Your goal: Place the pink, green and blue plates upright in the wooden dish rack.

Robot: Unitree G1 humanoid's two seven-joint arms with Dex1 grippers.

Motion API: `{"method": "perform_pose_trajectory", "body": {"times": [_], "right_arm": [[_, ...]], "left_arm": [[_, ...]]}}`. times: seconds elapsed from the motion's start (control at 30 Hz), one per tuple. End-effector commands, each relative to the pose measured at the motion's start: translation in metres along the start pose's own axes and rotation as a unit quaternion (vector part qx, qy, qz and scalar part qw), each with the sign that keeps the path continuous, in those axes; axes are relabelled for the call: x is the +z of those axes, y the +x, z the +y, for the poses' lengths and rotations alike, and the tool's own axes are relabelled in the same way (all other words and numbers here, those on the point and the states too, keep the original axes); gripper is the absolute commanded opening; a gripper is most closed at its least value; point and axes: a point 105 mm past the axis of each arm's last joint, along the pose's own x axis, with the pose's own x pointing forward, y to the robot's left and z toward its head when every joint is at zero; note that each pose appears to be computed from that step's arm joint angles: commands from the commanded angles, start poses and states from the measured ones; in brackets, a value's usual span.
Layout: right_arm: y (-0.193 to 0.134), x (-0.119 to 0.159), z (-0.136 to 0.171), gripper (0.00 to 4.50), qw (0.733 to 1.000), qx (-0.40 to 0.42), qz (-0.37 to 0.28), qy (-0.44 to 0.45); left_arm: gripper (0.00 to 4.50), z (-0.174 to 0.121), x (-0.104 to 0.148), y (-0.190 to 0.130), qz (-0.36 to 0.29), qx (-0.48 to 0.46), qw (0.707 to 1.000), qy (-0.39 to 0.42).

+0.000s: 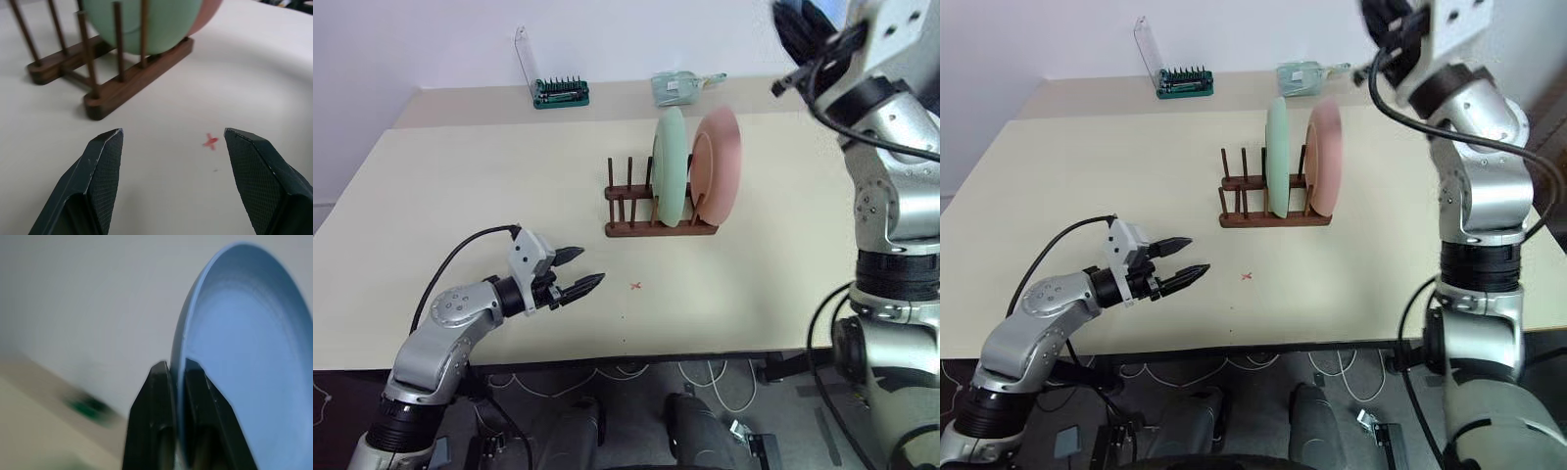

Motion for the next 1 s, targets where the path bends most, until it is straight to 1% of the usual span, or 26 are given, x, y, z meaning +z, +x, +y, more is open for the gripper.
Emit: {"method": "perform_pose_trajectory", "body": {"times": [0.03,0.1,0.2,0.27,0.3,0.33,0.37,0.4,0.5,0.7,0.87,1.0], "right_arm": [[0.01,0.028,0.041,0.07,0.987,0.071,-0.061,0.133],[0.016,0.029,0.064,0.07,0.966,0.103,-0.076,0.224],[0.02,0.025,0.076,0.07,0.947,0.106,-0.067,0.295],[0.028,0.004,0.083,0.07,0.929,0.076,-0.037,0.36],[0.031,-0.012,0.087,0.07,0.919,0.057,-0.008,0.389],[0.031,-0.028,0.088,0.07,0.913,0.037,0.018,0.406],[0.031,-0.041,0.087,0.07,0.9,0.019,0.038,0.434],[0.03,-0.048,0.087,0.07,0.89,0.008,0.051,0.453],[0.03,-0.058,0.085,0.07,0.877,-0.009,0.074,0.475],[0.029,-0.077,0.085,0.07,0.871,-0.043,0.11,0.476],[0.028,-0.08,0.077,0.07,0.87,-0.064,0.107,0.477],[0.028,-0.087,0.074,0.07,0.865,-0.078,0.117,0.481]], "left_arm": [[3.4,0.013,0.009,-0.01,-0.01,0.027,0.999,0.026],[3.4,0.019,0.007,-0.015,-0.004,0.041,0.999,0.028],[3.4,0.023,0.006,-0.018,-0.001,0.05,0.998,0.03],[3.4,0.024,0.006,-0.021,-0.001,0.055,0.998,0.031],[3.4,0.025,0.006,-0.023,0.0,0.059,0.998,0.031],[3.4,0.025,0.006,-0.024,0.0,0.06,0.998,0.031],[3.4,0.025,0.006,-0.025,0.0,0.061,0.998,0.03],[3.4,0.025,0.006,-0.025,0.001,0.062,0.998,0.03],[3.4,0.025,0.006,-0.026,0.002,0.065,0.997,0.03],[3.4,0.026,0.007,-0.026,0.003,0.067,0.997,0.031],[3.4,0.026,0.007,-0.024,0.003,0.066,0.997,0.032],[3.4,0.025,0.008,-0.022,0.002,0.063,0.998,0.031]]}}
